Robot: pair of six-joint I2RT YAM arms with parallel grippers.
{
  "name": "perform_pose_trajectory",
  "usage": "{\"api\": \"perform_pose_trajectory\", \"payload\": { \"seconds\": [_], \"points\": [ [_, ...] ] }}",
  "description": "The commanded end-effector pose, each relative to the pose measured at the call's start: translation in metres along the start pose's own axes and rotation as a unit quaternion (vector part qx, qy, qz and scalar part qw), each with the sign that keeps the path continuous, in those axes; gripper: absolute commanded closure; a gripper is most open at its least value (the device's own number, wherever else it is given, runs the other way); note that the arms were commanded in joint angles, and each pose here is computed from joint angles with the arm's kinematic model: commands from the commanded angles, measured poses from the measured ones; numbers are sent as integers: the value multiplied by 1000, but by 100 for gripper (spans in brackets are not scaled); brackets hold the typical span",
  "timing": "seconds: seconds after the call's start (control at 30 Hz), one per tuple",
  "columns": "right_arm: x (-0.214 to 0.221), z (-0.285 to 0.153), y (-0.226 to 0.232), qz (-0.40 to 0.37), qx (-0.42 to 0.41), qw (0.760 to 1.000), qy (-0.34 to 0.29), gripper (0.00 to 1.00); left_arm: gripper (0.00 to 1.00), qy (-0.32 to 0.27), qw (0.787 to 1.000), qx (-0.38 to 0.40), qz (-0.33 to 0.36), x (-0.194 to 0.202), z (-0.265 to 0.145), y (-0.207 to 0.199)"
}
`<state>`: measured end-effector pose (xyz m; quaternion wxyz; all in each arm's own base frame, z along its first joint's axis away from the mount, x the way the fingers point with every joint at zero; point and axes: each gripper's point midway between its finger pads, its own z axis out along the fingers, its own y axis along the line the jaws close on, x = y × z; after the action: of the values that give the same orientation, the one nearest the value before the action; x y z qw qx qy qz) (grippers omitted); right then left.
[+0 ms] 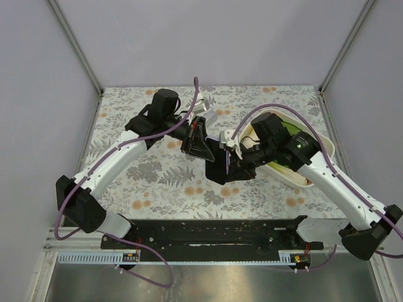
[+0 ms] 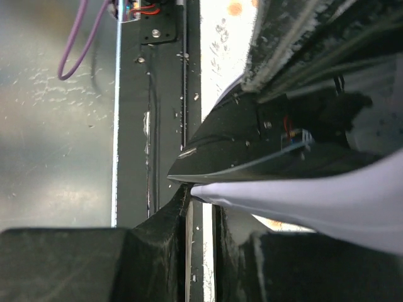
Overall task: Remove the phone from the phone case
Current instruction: Remove the phone case from the phone.
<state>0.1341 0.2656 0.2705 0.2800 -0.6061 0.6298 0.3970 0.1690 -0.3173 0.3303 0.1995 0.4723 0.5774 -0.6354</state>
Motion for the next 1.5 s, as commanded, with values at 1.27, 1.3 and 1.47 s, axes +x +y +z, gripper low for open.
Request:
{"api": "perform_pose_trajectory", "payload": {
  "seconds": [1.27,1.3,1.47],
  "points": [
    [-47,11,-92,96,96,973,-184,80,100,-80,976,-187,75,-41,-8,51],
    [-45,6,-94,97,105,972,-186,75,100,-80,975,-189,80,-42,-12,51],
    [-40,-15,-93,88,135,971,-178,54,100,-71,977,-181,93,-38,-19,47]
  ]
}}
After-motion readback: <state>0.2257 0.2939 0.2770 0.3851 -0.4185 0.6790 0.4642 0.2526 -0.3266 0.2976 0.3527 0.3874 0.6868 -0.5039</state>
